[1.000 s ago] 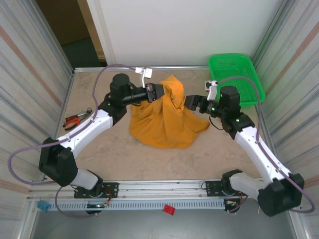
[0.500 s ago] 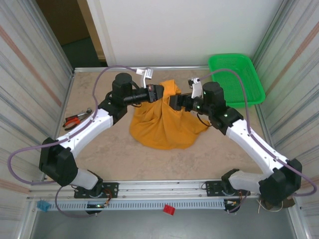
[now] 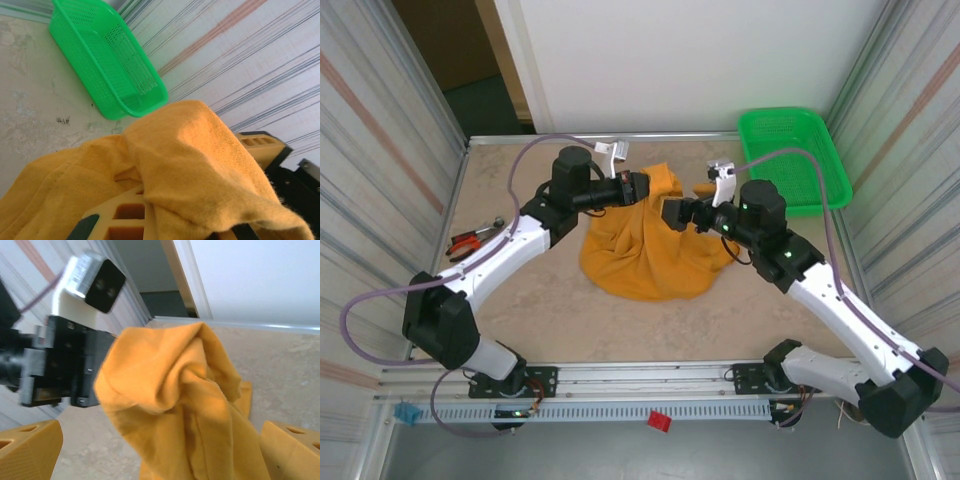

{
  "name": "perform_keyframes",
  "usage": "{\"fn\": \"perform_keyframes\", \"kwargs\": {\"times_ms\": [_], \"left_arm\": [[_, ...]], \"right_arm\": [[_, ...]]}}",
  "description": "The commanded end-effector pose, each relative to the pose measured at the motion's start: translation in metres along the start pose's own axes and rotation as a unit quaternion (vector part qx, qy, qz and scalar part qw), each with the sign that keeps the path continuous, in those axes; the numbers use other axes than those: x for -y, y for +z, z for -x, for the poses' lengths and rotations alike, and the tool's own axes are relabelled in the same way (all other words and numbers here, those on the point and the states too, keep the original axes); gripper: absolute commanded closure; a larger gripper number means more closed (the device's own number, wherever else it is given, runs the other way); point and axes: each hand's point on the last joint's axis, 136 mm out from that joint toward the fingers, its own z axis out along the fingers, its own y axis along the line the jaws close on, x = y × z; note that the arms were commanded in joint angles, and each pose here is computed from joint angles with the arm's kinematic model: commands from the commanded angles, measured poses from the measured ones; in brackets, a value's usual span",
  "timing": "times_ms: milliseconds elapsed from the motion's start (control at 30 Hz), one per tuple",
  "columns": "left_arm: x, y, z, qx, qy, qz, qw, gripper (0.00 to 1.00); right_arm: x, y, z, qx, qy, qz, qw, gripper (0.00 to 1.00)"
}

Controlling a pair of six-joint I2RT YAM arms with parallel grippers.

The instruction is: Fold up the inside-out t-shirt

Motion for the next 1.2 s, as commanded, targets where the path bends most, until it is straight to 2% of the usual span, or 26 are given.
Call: {"fn": "perform_keyframes", "kwargs": {"times_ms": [0,133,233,333,400,433,567,733,867,933,1000,1100,1167], "left_arm": [[0.018,-0.005,0.02,0.024,0.013,-0.015,1.0,1.0],[0.021,-0.007,0.022,0.026,0.012,-0.016,0.999,1.0],[0.022,-0.008,0.022,0.024,0.012,-0.017,0.999,1.0],[0.019,-0.008,0.019,0.021,0.012,-0.012,1.0,1.0],[0.018,-0.008,0.016,0.018,0.011,-0.011,1.0,1.0],[0.017,-0.008,0.015,0.017,0.011,-0.011,1.0,1.0],[0.015,-0.008,0.011,0.014,0.009,-0.012,1.0,1.0],[0.008,-0.008,0.008,0.013,0.007,-0.002,1.0,1.0],[-0.017,-0.01,0.007,0.015,0.003,0.041,0.999,0.99],[-0.032,-0.013,0.006,0.013,0.018,0.078,0.997,0.76],[-0.04,-0.021,0.006,0.012,0.044,0.109,0.993,0.57],[-0.039,-0.043,0.007,0.025,0.086,0.147,0.985,0.45],[-0.029,-0.055,0.008,0.04,0.113,0.151,0.981,0.45]], "right_arm": [[0.002,0.019,-0.007,-0.018,-0.031,-0.022,0.999,0.01],[0.004,0.036,-0.014,-0.03,-0.033,-0.025,0.999,0.01],[0.008,0.042,-0.013,-0.033,-0.034,-0.028,0.998,0.14],[0.017,0.039,-0.005,-0.029,-0.014,-0.026,0.999,0.38],[0.024,0.036,0.001,-0.024,0.008,-0.019,1.0,0.45],[0.027,0.034,0.005,-0.021,0.021,-0.012,0.999,0.52],[0.037,0.027,0.013,-0.017,0.056,0.008,0.998,1.0],[0.037,0.012,0.025,-0.014,0.09,0.06,0.994,1.0],[0.009,-0.01,0.045,-0.009,0.114,0.17,0.979,1.0],[-0.001,-0.015,0.048,-0.013,0.116,0.202,0.972,1.0],[0.0,-0.013,0.046,-0.018,0.121,0.204,0.971,1.0],[0.008,-0.008,0.04,-0.02,0.132,0.194,0.972,1.0],[0.012,-0.006,0.039,-0.019,0.137,0.191,0.972,1.0]]}}
